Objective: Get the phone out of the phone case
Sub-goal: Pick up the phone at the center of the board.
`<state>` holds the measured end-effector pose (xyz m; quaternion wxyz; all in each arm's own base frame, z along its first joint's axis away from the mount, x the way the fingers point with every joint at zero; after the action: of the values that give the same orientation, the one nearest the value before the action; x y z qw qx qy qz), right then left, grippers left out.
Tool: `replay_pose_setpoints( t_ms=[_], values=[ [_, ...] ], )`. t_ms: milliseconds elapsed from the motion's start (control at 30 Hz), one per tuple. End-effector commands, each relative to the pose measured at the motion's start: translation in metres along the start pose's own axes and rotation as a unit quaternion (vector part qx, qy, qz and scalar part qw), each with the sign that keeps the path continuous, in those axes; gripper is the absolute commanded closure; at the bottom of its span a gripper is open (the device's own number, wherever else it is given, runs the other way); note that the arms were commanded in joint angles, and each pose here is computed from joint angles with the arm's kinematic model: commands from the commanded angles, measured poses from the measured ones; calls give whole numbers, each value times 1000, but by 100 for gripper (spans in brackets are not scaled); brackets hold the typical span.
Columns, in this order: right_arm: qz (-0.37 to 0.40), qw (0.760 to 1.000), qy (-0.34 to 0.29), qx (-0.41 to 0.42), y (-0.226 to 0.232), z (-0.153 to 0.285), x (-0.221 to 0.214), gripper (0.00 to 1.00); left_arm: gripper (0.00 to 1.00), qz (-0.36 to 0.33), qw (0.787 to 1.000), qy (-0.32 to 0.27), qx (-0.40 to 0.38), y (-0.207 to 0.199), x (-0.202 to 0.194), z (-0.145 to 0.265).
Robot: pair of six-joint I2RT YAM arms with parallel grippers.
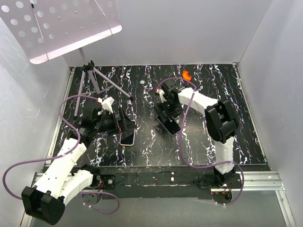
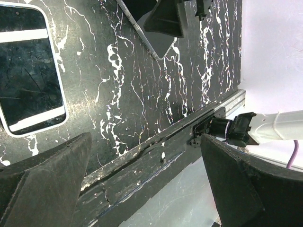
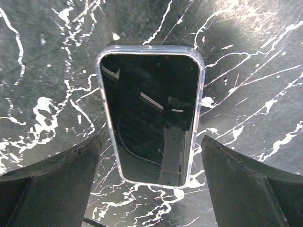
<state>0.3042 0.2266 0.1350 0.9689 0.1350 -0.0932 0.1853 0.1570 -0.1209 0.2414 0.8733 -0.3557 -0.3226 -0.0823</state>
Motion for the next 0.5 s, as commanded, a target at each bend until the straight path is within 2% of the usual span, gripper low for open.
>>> replay_pose_setpoints(
  t_ms=[0, 233, 467],
  values=[
    [25, 999, 11, -26, 0, -5, 5, 7, 0, -15, 1000, 1, -18, -4, 4, -1],
    [38, 998, 36, -29, 8, -22, 1, 9, 0, -19, 1000, -3, -20, -6, 6, 0],
    [37, 995, 62, -75, 4, -38, -12, 13, 0, -7, 1000, -8, -15, -6, 5, 1]
  ],
)
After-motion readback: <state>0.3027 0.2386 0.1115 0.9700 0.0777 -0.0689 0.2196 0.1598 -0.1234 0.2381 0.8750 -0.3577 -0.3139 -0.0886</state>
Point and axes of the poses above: each gripper's point midway between its finger pads, its own z axis back along the fingers, its own y axis along the line the jaws close on, x = y × z, the point moved 9 cm from there along z, back along the fingers, and after that the axes turned 14 degrees about -z, right-handed, at the moved point
